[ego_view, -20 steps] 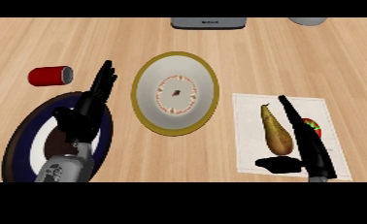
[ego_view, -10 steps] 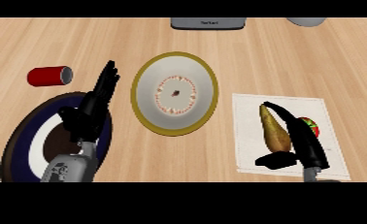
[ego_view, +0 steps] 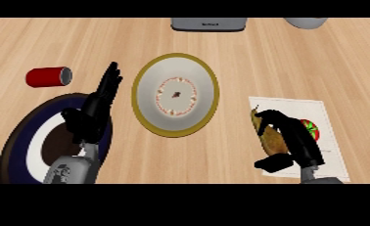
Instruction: Pick the pear from the placemat and place it in the bowl
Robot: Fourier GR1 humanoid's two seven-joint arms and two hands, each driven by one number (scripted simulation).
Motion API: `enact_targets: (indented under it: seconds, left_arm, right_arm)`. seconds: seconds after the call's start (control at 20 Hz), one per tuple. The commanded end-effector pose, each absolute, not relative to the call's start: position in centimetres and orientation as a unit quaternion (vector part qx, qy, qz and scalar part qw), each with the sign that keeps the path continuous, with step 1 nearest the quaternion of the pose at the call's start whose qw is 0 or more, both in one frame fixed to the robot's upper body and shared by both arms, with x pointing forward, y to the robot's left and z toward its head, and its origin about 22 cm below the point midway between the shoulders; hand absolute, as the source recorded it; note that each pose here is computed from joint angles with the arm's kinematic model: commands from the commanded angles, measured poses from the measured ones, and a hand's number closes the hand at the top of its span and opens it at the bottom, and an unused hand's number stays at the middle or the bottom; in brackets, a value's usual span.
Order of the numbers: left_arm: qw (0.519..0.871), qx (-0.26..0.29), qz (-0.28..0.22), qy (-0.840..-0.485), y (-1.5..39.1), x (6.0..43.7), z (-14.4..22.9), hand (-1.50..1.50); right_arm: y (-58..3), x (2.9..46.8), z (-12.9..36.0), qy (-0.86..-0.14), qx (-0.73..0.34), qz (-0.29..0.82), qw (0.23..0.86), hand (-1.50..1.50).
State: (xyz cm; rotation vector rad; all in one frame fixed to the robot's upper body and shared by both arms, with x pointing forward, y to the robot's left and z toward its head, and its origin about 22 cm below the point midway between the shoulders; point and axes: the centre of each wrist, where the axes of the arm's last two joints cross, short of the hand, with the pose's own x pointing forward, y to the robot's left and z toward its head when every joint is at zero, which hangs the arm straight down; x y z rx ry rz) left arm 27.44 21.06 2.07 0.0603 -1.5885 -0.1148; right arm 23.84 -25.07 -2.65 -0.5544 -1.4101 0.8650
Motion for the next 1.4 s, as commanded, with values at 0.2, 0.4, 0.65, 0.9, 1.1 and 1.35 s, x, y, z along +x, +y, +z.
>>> enact_targets:
  seconds: [0.2, 0.4, 0.65, 0.9, 1.1, 1.35]
  left_arm:
    - [0.694, 0.003, -0.072, -0.716, 19.8, 28.0, 2.8, 0.0]
    - [0.695, 0.003, -0.068, -0.716, 19.6, 28.2, 2.3, 0.0]
    - [0.693, 0.007, -0.076, -0.717, 19.8, 28.2, 3.0, 0.0]
    - [0.701, 0.017, -0.069, -0.71, 20.2, 27.7, 2.3, 0.0]
    - [0.704, 0.017, -0.05, -0.708, 20.8, 27.6, 2.0, 0.0]
    - [0.703, 0.021, -0.055, -0.708, 20.6, 27.6, 2.2, 0.0]
  right_arm:
    - [-10.1, 20.3, -2.1, -0.655, -0.046, 0.399, 0.64, 1.5]
    - [-5.0, 17.3, 0.1, -0.69, -0.01, 0.372, 0.621, 1.5]
    - [-1.2, 13.4, 3.3, -0.77, 0.015, 0.312, 0.557, 1.5]
    - [0.5, 12.2, 5.6, -0.829, -0.034, 0.277, 0.485, 1.5]
    - [0.8, 13.1, 8.4, -0.83, -0.084, 0.288, 0.471, 1.5]
    - [1.1, 14.3, 10.9, -0.818, -0.141, 0.281, 0.482, 1.5]
